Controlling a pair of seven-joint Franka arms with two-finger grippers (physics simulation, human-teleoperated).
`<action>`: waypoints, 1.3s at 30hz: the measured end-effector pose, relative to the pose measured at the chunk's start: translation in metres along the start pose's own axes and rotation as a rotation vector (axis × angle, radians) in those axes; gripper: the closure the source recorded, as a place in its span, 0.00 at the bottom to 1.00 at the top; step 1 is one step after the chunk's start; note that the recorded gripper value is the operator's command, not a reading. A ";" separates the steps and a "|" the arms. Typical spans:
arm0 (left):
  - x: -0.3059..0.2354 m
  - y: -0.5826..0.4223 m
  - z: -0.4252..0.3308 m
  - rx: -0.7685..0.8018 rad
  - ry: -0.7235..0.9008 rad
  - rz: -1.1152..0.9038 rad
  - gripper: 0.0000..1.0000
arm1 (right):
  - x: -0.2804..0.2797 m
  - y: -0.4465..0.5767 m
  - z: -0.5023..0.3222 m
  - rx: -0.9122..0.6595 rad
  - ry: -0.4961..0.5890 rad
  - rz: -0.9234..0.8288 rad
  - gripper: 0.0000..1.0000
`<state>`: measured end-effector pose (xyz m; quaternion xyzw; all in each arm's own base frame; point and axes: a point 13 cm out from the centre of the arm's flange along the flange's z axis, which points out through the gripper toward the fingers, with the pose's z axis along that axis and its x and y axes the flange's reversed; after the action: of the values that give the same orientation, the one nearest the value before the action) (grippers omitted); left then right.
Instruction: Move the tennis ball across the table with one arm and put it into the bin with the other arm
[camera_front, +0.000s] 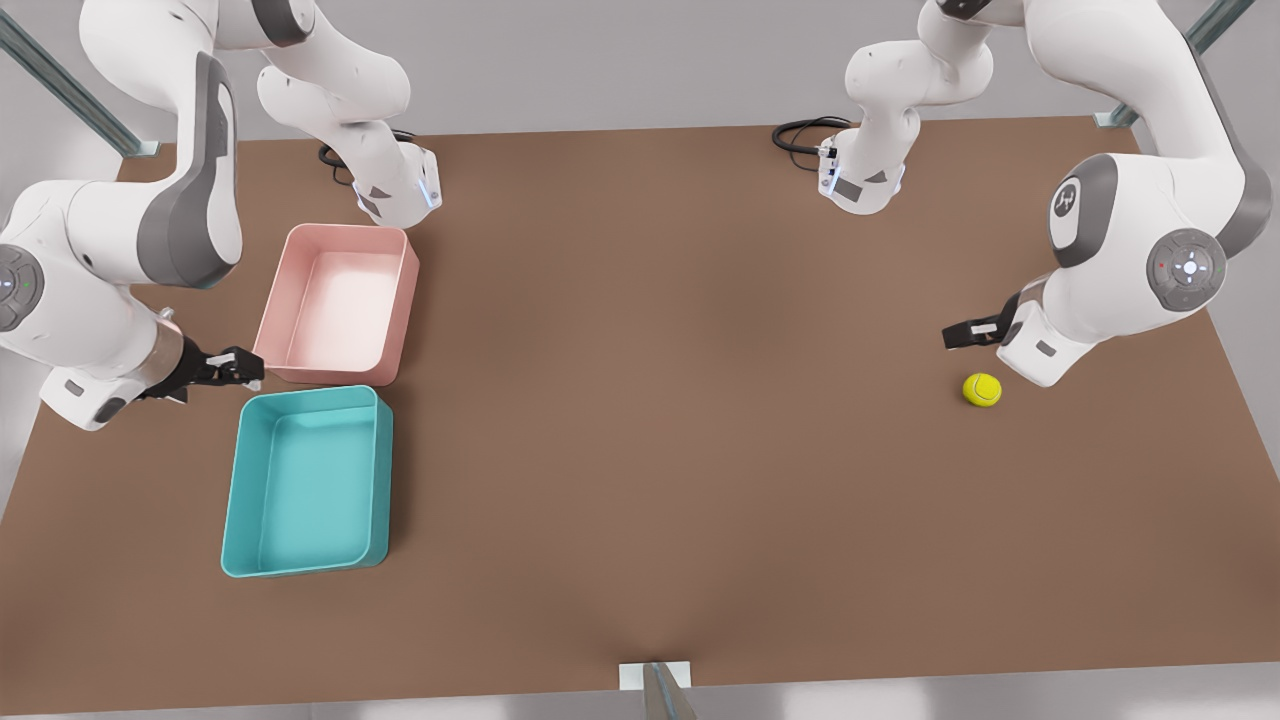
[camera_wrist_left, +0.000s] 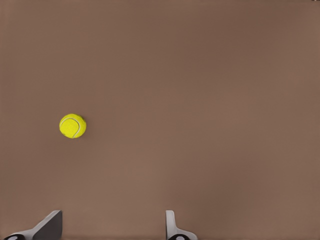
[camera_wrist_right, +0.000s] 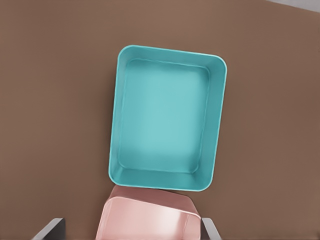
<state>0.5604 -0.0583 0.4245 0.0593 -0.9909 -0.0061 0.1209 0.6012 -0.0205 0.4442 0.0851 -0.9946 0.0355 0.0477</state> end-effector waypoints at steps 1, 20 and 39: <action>0.000 0.000 0.000 0.000 0.001 -0.003 0.00 | 0.000 0.000 0.001 0.000 0.002 0.001 0.00; -0.053 0.250 0.314 0.036 0.066 0.873 0.79 | 0.017 -0.003 0.015 0.012 0.085 0.017 0.00; -0.057 0.273 0.373 -0.069 0.112 1.508 0.79 | 0.018 0.001 0.019 0.001 0.098 0.012 0.00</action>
<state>0.4941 0.2191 0.0562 -0.6382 -0.7546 0.0501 0.1441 0.5819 -0.0237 0.4270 0.0774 -0.9915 0.0406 0.0960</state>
